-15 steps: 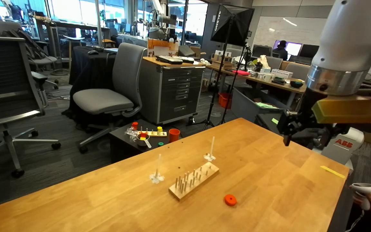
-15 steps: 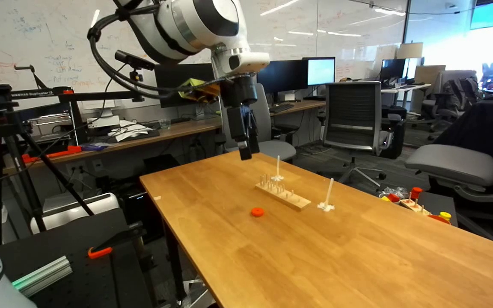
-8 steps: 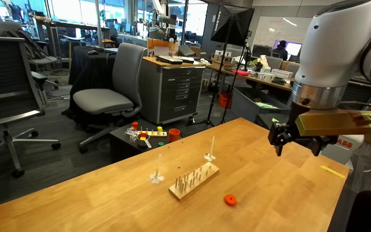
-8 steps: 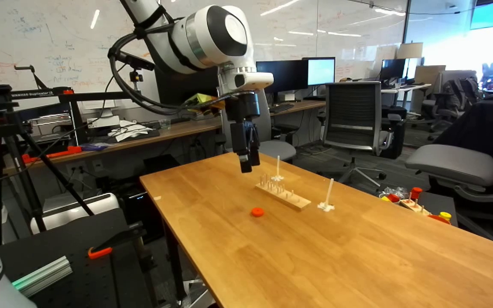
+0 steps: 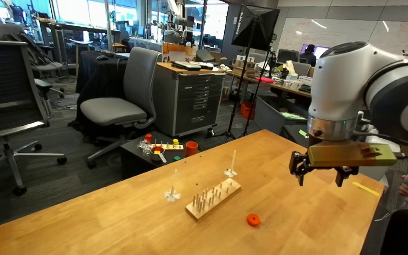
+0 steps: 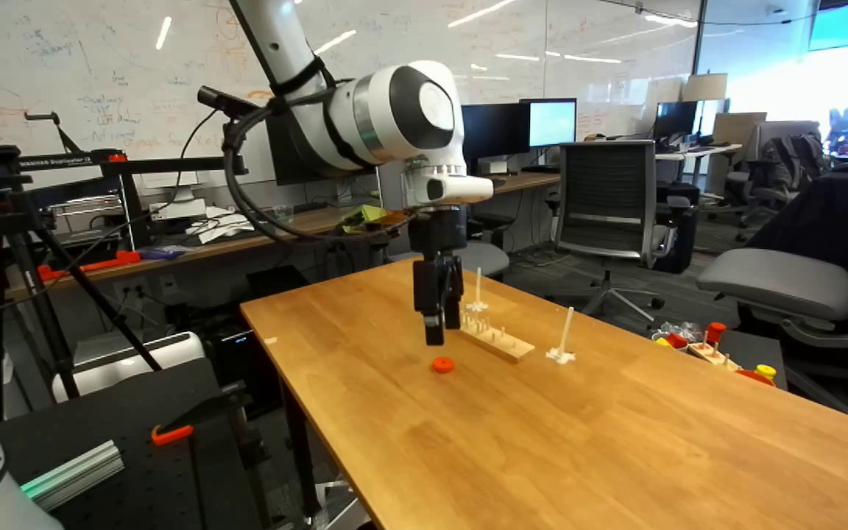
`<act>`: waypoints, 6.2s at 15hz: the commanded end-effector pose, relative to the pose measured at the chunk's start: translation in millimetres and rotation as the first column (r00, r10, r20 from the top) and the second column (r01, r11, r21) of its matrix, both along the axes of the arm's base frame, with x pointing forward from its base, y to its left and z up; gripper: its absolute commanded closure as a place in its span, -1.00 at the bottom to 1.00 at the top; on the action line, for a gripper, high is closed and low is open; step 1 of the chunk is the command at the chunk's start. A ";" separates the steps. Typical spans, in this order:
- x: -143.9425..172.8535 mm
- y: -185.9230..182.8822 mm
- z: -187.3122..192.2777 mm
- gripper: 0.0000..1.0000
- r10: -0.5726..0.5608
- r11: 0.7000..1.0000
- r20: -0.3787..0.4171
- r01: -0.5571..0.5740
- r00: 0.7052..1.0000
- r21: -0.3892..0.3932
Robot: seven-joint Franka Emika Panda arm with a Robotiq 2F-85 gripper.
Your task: Pick up the orange object and put it on the object
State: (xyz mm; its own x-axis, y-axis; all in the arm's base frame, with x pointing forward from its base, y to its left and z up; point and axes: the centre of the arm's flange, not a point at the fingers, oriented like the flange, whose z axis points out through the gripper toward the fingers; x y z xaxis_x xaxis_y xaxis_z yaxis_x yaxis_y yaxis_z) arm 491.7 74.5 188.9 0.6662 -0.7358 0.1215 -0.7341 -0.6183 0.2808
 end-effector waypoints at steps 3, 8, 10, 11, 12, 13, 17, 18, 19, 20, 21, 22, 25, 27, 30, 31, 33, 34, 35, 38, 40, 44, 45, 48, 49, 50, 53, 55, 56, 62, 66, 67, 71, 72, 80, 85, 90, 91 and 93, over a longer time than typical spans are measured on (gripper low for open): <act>51.6 11.3 -76.0 -1.00 -0.112 0.993 -0.030 0.113 0.993 0.032; 73.7 41.0 -113.2 -1.00 -0.148 0.986 -0.037 0.150 0.988 0.068; 81.7 51.2 -118.7 -1.00 -0.145 0.987 -0.025 0.146 0.989 0.070; 86.0 55.8 -120.4 -1.00 -0.145 0.987 -0.020 0.146 0.989 0.072; 89.8 59.4 -120.8 -1.00 -0.143 0.987 -0.011 0.143 0.990 0.072; 93.7 63.0 -120.7 -1.00 -0.138 0.988 -0.002 0.138 0.990 0.071; 101.7 74.7 -122.5 -1.00 -0.135 0.987 0.015 0.134 0.991 0.086; 101.3 77.8 -124.0 -1.00 -0.140 0.986 0.009 0.138 0.990 0.098; 100.8 80.4 -125.2 -1.00 -0.145 0.984 0.007 0.143 0.989 0.104; 99.1 83.0 -127.1 -1.00 -0.151 0.982 0.001 0.150 0.988 0.114; 97.6 85.2 -129.3 -1.00 -0.156 0.981 -0.002 0.156 0.988 0.118; 95.2 87.4 -130.6 -1.00 -0.164 0.978 -0.009 0.164 0.986 0.128; 89.6 92.4 -135.9 -1.00 -0.183 0.972 -0.023 0.185 0.983 0.146; 88.5 93.4 -136.3 -1.00 -0.195 0.968 -0.028 0.197 0.980 0.155; 86.0 96.5 -138.0 -1.00 -0.213 0.962 -0.032 0.215 0.977 0.169; 84.9 98.2 -138.9 -1.00 -0.217 0.960 -0.035 0.220 0.975 0.172; 81.7 102.2 -142.4 -1.00 -0.220 0.959 -0.038 0.224 0.975 0.176; 80.7 103.3 -143.6 -1.00 -0.223 0.957 -0.041 0.226 0.974 0.179; 79.9 103.7 -144.9 -1.00 -0.224 0.957 -0.042 0.228 0.974 0.178; 78.6 101.2 -148.0 -0.32 -0.228 0.956 -0.040 0.231 0.973 0.178; 77.9 98.0 -150.3 0.02 -0.231 0.956 -0.040 0.234 0.972 0.176; 75.9 91.3 -148.0 0.39 -0.234 0.958 -0.049 0.239 0.971 0.159; 75.8 90.1 -147.3 0.51 -0.234 0.958 -0.050 0.239 0.971 0.156; 76.4 88.4 -142.0 0.65 -0.231 0.960 -0.051 0.236 0.972 0.148; 77.6 88.0 -137.5 0.69 -0.226 0.963 -0.048 0.230 0.973 0.143; 78.1 86.0 -134.3 0.70 -0.224 0.964 -0.047 0.228 0.974 0.137; 83.5 78.5 -121.7 1.00 -0.227 0.965 -0.041 0.231 0.973 0.125; 87.3 69.5 -120.3 0.92 -0.235 0.965 -0.033 0.237 0.971 0.113; 88.1 65.1 -120.6 0.92 -0.239 0.964 -0.032 0.241 0.970 0.107; 90.7 54.5 -120.1 0.05 -0.249 0.964 -0.024 0.250 0.968 0.085; 89.5 56.2 -114.7 -0.60 -0.230 0.971 -0.014 0.230 0.973 0.066; 89.8 56.6 -112.8 -0.74 -0.224 0.972 -0.011 0.224 0.975 0.063; 88.7 56.2 -99.4 -1.00 -0.191 0.981 0.016 0.190 0.982 0.032; 88.4 53.8 -93.0 -1.00 -0.170 0.985 0.026 0.170 0.985 0.015; 88.3 41.4 -87.3 -1.00 -0.069 0.995 0.088 0.075 0.994 -0.065; 86.4 48.9 -103.0 -1.00 -0.103 0.994 0.125 0.108 0.987 -0.029; 85.9 51.5 -108.9 -1.00 -0.140 0.990 0.177 0.142 0.974 0.004; 85.3 51.8 -110.1 -1.00 -0.152 0.988 0.181 0.151 0.972 0.017; 82.7 52.0 -115.2 -1.00 -0.176 0.984 0.181 0.172 0.968 0.038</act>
